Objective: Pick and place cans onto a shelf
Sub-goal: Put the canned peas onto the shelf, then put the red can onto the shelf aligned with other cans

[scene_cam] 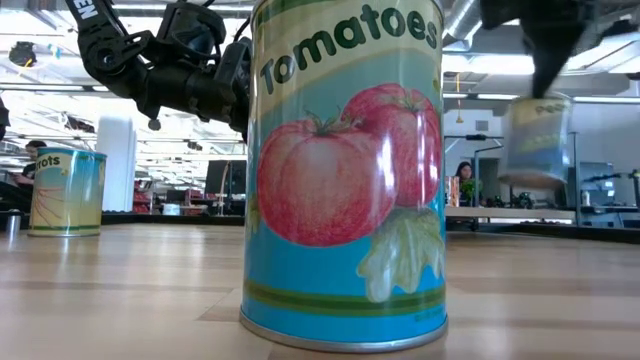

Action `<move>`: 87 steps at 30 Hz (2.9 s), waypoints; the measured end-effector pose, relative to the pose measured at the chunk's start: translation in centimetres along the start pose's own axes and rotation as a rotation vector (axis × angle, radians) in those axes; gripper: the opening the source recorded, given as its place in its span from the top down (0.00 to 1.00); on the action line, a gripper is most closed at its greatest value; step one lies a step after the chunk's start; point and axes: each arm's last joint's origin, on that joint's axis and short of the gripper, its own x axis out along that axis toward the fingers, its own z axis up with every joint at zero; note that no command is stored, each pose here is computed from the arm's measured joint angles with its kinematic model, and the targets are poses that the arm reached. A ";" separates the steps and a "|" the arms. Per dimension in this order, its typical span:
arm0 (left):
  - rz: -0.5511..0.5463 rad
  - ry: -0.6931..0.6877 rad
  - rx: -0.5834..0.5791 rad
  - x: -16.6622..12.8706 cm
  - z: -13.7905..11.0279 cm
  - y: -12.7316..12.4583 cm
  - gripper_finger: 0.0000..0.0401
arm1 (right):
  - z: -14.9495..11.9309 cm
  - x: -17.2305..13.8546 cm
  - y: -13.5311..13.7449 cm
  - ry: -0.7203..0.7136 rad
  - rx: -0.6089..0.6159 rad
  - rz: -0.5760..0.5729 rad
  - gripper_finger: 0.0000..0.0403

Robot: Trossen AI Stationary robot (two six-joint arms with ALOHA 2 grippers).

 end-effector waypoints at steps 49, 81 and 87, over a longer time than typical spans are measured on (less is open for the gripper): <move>0.007 0.018 0.014 0.1 -0.3 -0.8 1.00 | 10.1 7.7 -22.3 0.033 -0.012 -0.126 0.82; -0.068 0.039 0.078 0.3 -0.7 -3.4 1.00 | 0.0 6.5 -8.1 -0.912 -0.079 0.177 0.98; -0.064 0.174 0.078 1.5 -0.3 -6.2 1.00 | -2.1 9.8 -6.1 -1.104 -0.104 0.225 0.99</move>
